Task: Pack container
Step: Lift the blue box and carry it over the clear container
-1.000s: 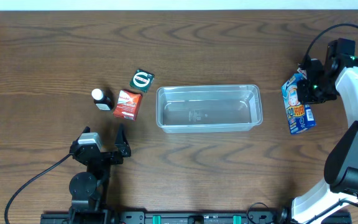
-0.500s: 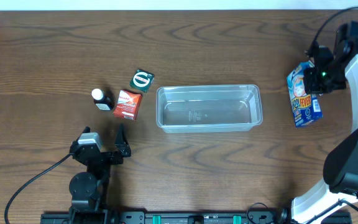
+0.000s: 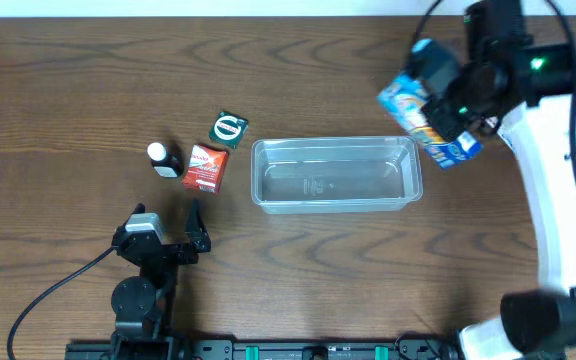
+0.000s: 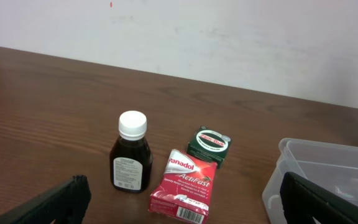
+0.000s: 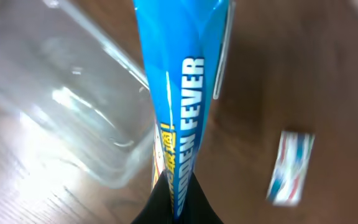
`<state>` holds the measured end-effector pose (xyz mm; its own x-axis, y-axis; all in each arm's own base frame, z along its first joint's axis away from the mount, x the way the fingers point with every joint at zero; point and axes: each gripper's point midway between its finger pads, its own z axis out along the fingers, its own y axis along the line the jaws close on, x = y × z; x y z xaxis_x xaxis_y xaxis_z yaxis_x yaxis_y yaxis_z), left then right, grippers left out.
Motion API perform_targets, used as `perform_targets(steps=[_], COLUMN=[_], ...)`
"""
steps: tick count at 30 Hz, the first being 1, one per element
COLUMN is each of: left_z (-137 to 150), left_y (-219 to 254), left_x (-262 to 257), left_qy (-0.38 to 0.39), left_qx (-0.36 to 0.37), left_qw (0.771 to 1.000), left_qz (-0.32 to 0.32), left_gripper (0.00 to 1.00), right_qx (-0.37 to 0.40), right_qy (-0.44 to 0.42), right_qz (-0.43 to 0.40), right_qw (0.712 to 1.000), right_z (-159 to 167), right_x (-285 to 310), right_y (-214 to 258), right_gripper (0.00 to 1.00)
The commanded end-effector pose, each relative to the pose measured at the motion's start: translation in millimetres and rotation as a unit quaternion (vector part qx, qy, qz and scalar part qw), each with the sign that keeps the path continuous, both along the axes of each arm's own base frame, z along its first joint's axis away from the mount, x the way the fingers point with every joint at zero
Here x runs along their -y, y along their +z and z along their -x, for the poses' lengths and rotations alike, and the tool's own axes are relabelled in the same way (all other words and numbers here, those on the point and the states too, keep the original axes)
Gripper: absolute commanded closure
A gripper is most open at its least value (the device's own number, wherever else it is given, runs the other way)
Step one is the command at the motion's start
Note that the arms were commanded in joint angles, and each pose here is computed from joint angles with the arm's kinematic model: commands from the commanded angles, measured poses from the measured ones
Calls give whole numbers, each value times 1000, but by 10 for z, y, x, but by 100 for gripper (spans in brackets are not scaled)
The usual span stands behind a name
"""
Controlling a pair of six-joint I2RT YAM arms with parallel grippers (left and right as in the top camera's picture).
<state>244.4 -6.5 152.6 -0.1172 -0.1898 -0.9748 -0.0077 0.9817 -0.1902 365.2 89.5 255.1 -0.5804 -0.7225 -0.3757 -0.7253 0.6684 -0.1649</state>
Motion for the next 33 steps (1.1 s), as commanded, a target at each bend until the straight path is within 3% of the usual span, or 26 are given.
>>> perform_targets(steps=[1, 7, 21, 33], left_z=[2, 2, 2, 2], left_y=[-191, -191, -191, -191], left_x=[-26, -26, -27, -26], left_qy=[6, 6, 6, 6], left_qx=[-26, -26, -26, -26], left_qw=[1000, 1000, 1000, 1000], left_qz=[-5, -5, -5, -5], left_gripper=[2, 2, 2, 2], right_qx=[50, 34, -27, -15], right_qy=[113, 197, 323, 370], right_qz=[15, 18, 25, 20], right_qw=[992, 980, 946, 929], right_z=[144, 318, 461, 395], right_x=[-329, -710, -832, -854], right_y=[267, 116, -480, -717], right_gripper=[99, 99, 99, 99])
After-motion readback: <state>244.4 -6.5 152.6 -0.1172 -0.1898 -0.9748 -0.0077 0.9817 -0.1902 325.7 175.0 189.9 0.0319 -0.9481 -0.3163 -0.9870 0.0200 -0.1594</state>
